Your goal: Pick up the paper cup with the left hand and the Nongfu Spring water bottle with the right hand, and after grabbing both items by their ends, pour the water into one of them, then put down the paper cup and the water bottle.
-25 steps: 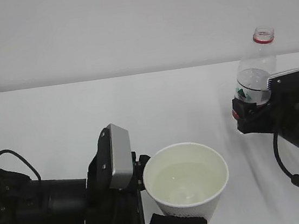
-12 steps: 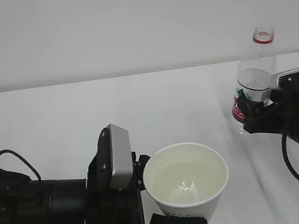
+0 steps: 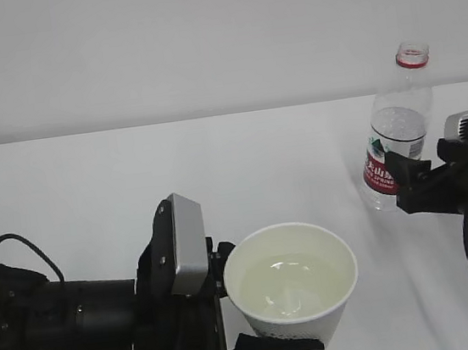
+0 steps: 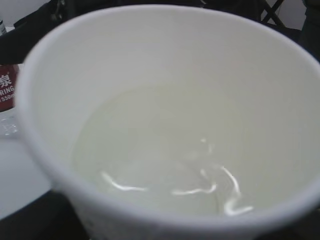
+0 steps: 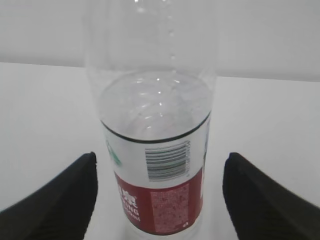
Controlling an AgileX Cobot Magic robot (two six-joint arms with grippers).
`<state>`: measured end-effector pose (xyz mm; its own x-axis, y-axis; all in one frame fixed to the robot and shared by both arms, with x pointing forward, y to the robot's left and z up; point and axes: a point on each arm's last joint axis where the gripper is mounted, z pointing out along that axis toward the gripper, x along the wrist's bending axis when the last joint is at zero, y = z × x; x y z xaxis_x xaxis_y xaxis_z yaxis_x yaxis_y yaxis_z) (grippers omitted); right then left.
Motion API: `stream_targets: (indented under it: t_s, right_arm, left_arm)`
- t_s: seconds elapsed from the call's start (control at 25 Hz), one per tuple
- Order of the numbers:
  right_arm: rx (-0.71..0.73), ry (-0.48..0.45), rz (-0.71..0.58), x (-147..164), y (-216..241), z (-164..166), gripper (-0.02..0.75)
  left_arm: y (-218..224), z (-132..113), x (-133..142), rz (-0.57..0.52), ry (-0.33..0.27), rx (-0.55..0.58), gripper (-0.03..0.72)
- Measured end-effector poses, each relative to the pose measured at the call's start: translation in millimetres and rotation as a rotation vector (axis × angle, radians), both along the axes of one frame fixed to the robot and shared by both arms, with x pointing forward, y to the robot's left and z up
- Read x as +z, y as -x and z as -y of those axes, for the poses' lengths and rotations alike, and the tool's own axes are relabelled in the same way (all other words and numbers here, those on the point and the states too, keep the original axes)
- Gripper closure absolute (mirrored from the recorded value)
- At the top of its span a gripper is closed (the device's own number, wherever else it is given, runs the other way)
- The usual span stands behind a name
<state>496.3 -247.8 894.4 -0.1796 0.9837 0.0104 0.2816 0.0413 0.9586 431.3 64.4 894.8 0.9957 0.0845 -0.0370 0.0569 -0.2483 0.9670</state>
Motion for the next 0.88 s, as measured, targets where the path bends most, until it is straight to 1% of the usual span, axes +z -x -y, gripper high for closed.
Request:
stream_targets:
  t_s: [0.48, 0.88]
  right_arm:
    - [0.0, -0.009, 0.042, 18.9, 13.5, 2.7, 0.149]
    - [0.007, -0.006, 0.026, 21.8, 15.6, 2.5, 0.149]
  left_arm:
    - [-0.9, 0.0, 0.2, -0.002, 0.003, 0.011, 0.126]
    - [-8.5, -0.7, 2.1, -0.021, 0.027, 0.103, 0.126]
